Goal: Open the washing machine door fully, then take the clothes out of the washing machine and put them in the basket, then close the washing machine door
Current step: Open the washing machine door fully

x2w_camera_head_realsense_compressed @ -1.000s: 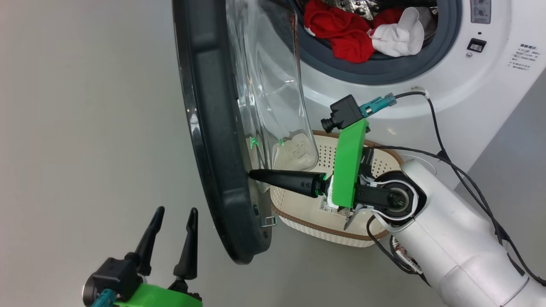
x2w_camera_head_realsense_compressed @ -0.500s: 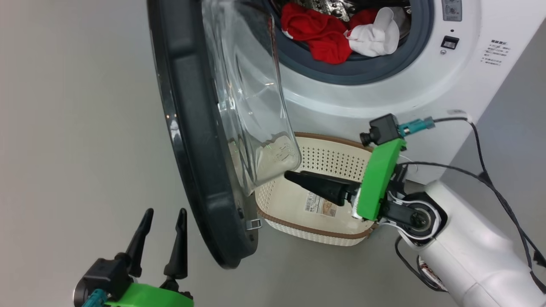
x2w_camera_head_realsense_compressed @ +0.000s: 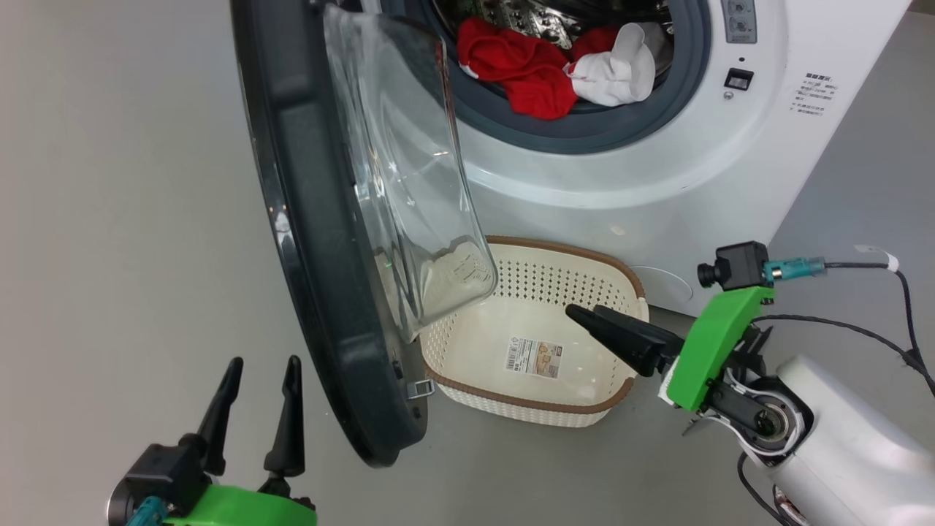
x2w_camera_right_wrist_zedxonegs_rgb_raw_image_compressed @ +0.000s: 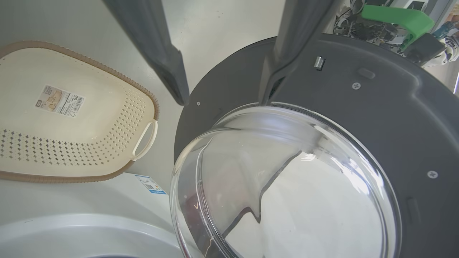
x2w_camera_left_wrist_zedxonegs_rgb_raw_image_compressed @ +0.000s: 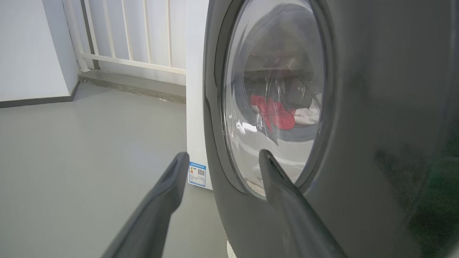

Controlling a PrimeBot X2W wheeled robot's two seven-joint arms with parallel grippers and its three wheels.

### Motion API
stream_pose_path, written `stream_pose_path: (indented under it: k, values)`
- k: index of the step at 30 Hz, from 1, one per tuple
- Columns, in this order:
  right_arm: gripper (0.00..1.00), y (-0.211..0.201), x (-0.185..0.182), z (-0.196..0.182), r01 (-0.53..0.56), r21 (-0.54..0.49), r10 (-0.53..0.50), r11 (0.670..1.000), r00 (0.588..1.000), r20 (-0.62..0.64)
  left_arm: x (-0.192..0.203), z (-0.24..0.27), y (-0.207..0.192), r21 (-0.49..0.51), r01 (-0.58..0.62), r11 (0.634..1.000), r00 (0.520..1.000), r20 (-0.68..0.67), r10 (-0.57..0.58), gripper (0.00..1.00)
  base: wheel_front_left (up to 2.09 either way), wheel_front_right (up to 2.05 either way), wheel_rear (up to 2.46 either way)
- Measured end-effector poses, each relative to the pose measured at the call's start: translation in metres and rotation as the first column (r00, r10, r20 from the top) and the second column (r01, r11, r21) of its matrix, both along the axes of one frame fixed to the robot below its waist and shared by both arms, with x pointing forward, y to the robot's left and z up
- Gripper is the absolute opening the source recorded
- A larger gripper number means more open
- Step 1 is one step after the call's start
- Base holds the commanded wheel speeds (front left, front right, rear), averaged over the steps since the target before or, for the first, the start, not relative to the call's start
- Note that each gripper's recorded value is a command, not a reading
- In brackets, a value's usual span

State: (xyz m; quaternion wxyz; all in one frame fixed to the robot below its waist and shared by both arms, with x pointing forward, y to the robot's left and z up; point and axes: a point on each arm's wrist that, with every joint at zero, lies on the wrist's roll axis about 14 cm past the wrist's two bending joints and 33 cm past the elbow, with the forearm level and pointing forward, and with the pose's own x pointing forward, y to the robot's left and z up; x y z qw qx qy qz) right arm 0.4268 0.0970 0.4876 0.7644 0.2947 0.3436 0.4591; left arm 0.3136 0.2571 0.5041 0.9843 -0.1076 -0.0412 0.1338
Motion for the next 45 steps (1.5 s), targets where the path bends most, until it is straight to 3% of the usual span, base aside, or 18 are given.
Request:
stream_pose_path:
  k: [8, 15, 27, 32, 38, 45]
  values:
    - [1.00, -0.029, 0.007, -0.010, 0.117, -0.007, -0.117, 0.993, 0.991, 0.069, 0.002, 0.001, 0.000, 0.003, 0.004, 1.000, 1.000, 0.004, -0.004, 1.00, 0.00, 0.00, 0.00]
    - [1.00, -0.045, 0.001, -0.021, 0.158, -0.041, -0.149, 0.987, 0.974, 0.170, 0.002, -0.001, -0.001, 0.002, 0.008, 1.000, 1.000, 0.001, -0.008, 1.00, 0.00, 0.00, 0.00]
    - [1.00, -0.061, 0.002, -0.026, 0.223, -0.061, -0.183, 0.973, 0.904, 0.386, 0.000, 0.000, -0.002, 0.007, 0.014, 1.000, 1.000, 0.004, -0.014, 1.00, 0.00, 0.00, 0.00]
    - [1.00, -0.069, 0.023, -0.002, 0.284, -0.020, -0.238, 0.959, 0.838, 0.491, -0.001, 0.000, 0.000, 0.007, 0.009, 1.000, 1.000, 0.006, -0.009, 1.00, 0.00, 0.00, 0.00]
    - [1.00, -0.076, 0.017, -0.006, 0.322, -0.028, -0.255, 0.946, 0.798, 0.547, -0.002, -0.001, 0.000, 0.007, 0.008, 1.000, 1.000, 0.003, -0.008, 1.00, 0.00, 0.00, 0.00]
    - [1.00, -0.085, 0.022, 0.011, 0.388, 0.008, -0.303, 0.922, 0.707, 0.639, -0.005, -0.004, 0.000, 0.004, 0.006, 1.000, 1.000, -0.007, -0.006, 1.00, 0.00, 0.00, 0.00]
